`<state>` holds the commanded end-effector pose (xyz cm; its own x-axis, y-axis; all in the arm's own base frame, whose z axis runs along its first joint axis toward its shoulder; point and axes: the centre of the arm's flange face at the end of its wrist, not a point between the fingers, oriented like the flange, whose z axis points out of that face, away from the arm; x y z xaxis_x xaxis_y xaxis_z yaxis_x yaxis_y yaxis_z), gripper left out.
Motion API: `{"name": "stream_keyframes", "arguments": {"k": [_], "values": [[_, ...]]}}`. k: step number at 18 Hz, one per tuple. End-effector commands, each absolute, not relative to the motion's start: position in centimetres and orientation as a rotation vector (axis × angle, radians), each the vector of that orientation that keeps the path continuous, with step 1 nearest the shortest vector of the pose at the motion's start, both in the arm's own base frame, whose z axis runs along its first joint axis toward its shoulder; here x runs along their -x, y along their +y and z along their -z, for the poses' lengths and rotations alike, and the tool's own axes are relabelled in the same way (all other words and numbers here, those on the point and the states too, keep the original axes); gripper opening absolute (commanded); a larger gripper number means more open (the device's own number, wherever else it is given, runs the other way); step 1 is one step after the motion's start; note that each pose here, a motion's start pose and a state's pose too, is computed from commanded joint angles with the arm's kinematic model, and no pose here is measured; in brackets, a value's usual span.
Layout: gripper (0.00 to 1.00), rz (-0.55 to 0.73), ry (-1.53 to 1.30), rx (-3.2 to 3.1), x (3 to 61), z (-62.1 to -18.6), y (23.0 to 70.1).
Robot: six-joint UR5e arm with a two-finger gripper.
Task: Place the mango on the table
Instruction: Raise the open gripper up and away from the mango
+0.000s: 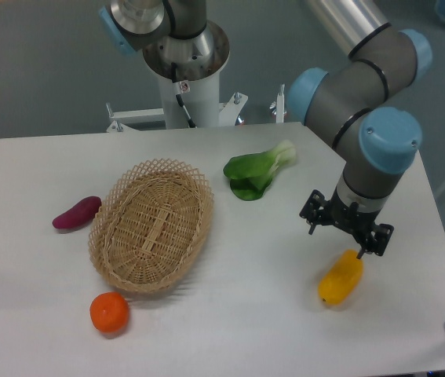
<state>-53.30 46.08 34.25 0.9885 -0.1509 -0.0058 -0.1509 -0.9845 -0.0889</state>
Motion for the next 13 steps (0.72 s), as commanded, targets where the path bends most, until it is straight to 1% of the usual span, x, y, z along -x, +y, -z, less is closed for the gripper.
{"name": "stream_keyframes", "arguments": {"k": [4, 10, 13], "values": [[1.0, 0.051, 0.31, 3.06, 53.7, -35.0, 45.7], [1.0, 0.019, 0.516, 3.077, 54.3, -35.4, 44.7], [1.0, 0.008, 0.533, 3.085, 54.5, -35.4, 44.5]]}}
